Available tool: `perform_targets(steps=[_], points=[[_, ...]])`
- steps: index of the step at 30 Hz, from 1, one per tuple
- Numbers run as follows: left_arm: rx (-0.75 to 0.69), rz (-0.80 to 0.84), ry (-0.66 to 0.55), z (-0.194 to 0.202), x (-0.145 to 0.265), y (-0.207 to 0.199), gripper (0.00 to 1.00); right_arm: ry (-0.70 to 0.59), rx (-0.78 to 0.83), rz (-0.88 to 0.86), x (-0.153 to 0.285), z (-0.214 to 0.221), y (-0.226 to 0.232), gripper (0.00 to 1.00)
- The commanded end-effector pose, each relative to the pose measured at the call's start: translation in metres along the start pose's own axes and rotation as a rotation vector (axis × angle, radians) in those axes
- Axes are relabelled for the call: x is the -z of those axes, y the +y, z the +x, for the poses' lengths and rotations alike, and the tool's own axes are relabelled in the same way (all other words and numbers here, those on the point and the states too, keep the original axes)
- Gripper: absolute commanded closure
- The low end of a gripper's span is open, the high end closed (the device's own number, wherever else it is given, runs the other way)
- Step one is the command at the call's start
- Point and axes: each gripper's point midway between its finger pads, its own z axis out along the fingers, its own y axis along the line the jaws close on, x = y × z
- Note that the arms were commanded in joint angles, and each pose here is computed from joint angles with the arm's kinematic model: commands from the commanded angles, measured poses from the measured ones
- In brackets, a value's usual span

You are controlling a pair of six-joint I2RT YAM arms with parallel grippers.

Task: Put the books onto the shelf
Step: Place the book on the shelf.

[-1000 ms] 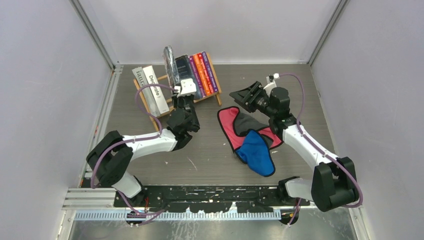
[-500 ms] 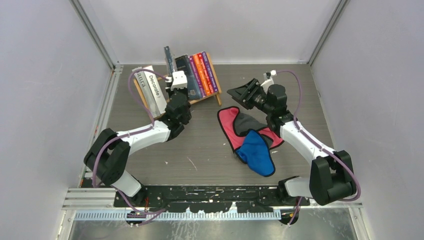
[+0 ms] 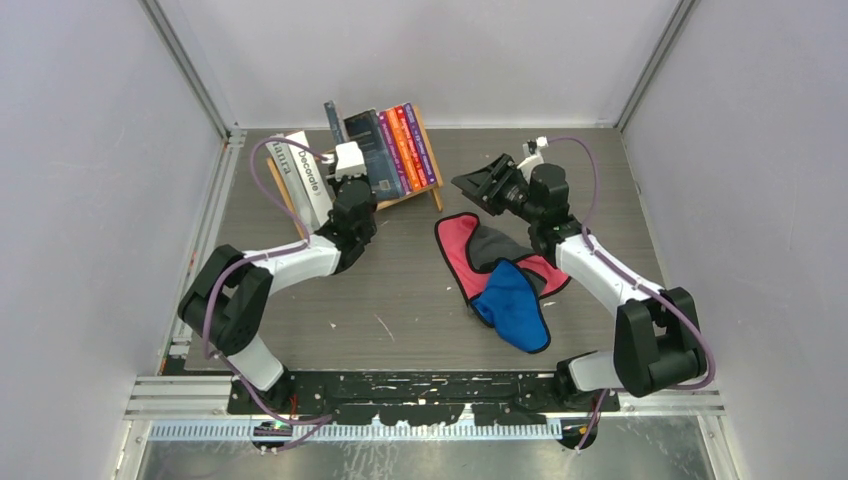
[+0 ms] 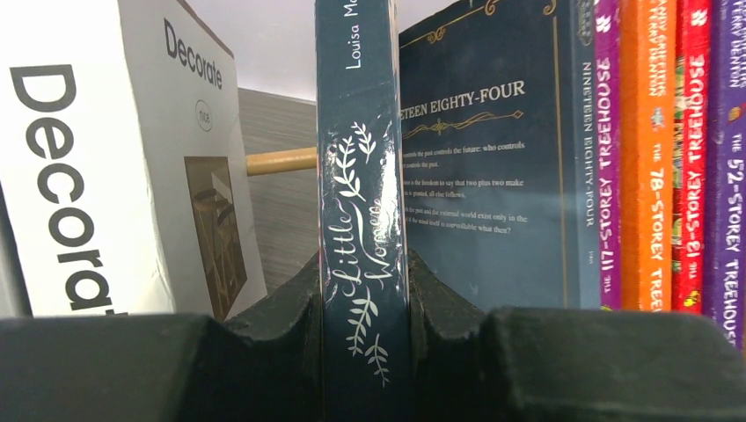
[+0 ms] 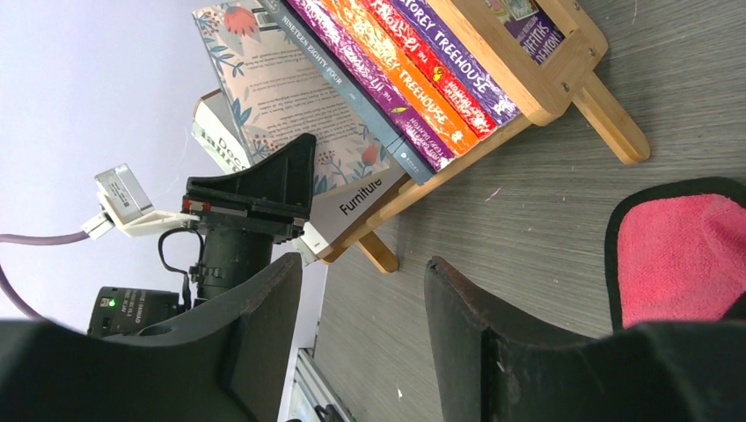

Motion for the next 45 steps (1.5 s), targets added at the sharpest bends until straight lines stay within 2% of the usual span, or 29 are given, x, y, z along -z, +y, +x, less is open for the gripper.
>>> perform_targets(steps=[1, 26, 32, 35, 45], points=[[0.143, 0.018, -0.092, -0.034, -0.008, -0.012, 1.0, -0.043, 0.062, -0.089, -0.004, -0.017, 0.029, 0.41], [0.108, -0.008, -0.02, 0.025, -0.016, -0.016, 1.0, -0.012, 0.054, -0.073, -0.01, -0.005, 0.011, 0.41], [0.104, -0.006, -0.005, 0.035, -0.018, -0.018, 0.8, -0.007, 0.059, -0.07, -0.011, -0.004, 0.008, 0.41], [0.108, -0.005, -0.002, 0.034, -0.017, -0.018, 0.66, -0.004, 0.059, -0.07, -0.012, -0.003, 0.007, 0.41], [0.129, 0.009, 0.013, 0.026, -0.012, -0.016, 0.52, -0.002, 0.05, -0.081, -0.011, -0.002, 0.009, 0.41]])
